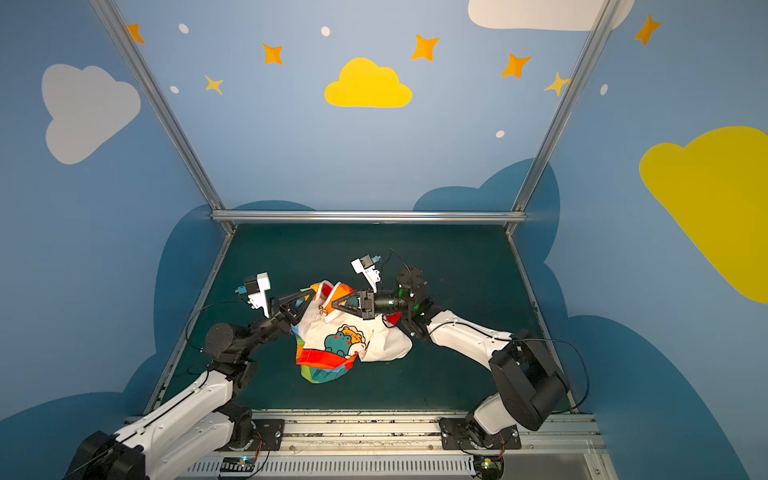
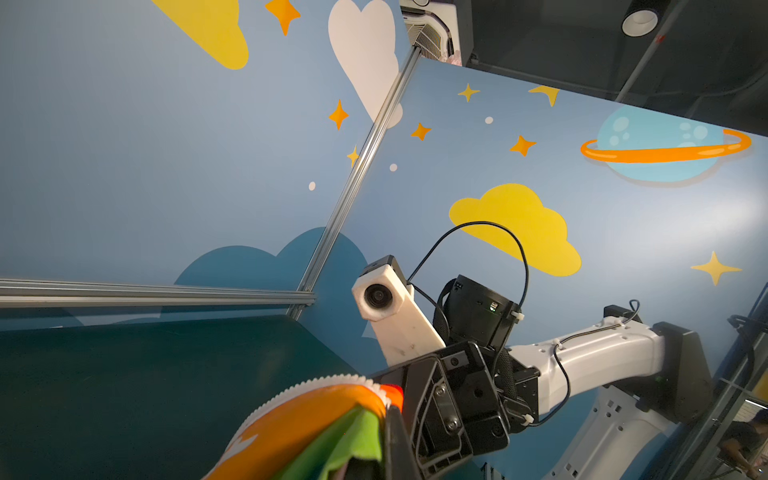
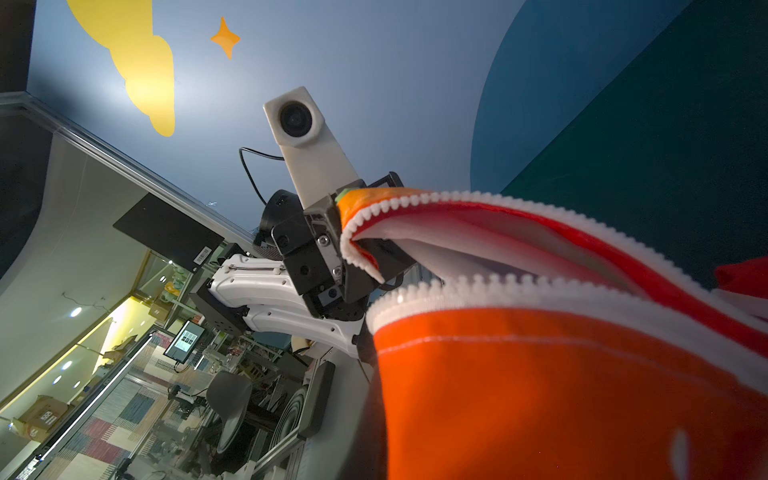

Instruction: Zip up the jacket

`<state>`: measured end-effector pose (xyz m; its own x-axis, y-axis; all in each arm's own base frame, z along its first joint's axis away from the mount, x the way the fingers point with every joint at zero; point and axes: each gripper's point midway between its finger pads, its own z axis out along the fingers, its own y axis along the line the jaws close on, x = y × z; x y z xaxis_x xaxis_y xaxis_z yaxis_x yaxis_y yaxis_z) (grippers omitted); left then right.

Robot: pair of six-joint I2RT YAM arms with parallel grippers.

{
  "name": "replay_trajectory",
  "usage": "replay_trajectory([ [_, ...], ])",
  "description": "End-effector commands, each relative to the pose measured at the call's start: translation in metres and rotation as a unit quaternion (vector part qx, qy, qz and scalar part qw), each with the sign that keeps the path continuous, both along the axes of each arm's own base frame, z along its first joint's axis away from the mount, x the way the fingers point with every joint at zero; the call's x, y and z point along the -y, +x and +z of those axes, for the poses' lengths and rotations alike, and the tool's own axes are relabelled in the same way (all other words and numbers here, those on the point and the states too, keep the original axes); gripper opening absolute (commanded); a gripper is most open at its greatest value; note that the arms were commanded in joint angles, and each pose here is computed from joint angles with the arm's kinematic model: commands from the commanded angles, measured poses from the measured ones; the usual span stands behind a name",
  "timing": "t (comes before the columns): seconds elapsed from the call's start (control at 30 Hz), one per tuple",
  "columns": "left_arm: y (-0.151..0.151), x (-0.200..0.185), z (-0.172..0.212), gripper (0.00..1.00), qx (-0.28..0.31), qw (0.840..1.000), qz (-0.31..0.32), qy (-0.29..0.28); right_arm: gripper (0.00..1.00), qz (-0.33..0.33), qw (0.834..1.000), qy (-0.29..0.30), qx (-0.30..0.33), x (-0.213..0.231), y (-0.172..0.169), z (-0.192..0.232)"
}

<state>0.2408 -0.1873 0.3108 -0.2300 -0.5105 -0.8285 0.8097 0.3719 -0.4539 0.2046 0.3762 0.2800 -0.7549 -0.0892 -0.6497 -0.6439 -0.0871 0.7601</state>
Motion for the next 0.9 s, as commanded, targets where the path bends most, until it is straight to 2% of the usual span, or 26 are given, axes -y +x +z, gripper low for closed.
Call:
replay_trajectory([
  [0.0,-0.0086,0.0008,0.0109,0.03,0.023,1.0,-0.01,-0.006,0.0,-0.003,0.999,0.023,0.021,0.0003,0.0044,0.0193],
  [0.4,-0.0103,0.0092,0.0106,0.03,0.026,0.999,-0.025,0.001,0.0,-0.003,1.0,0.022,0.021,-0.0002,0.0062,0.0211],
  [0.87,-0.0088,0.0081,0.0067,0.03,0.025,1.0,-0.014,0.003,0.0,0.002,0.999,0.028,0.022,0.0008,0.0053,0.0261],
])
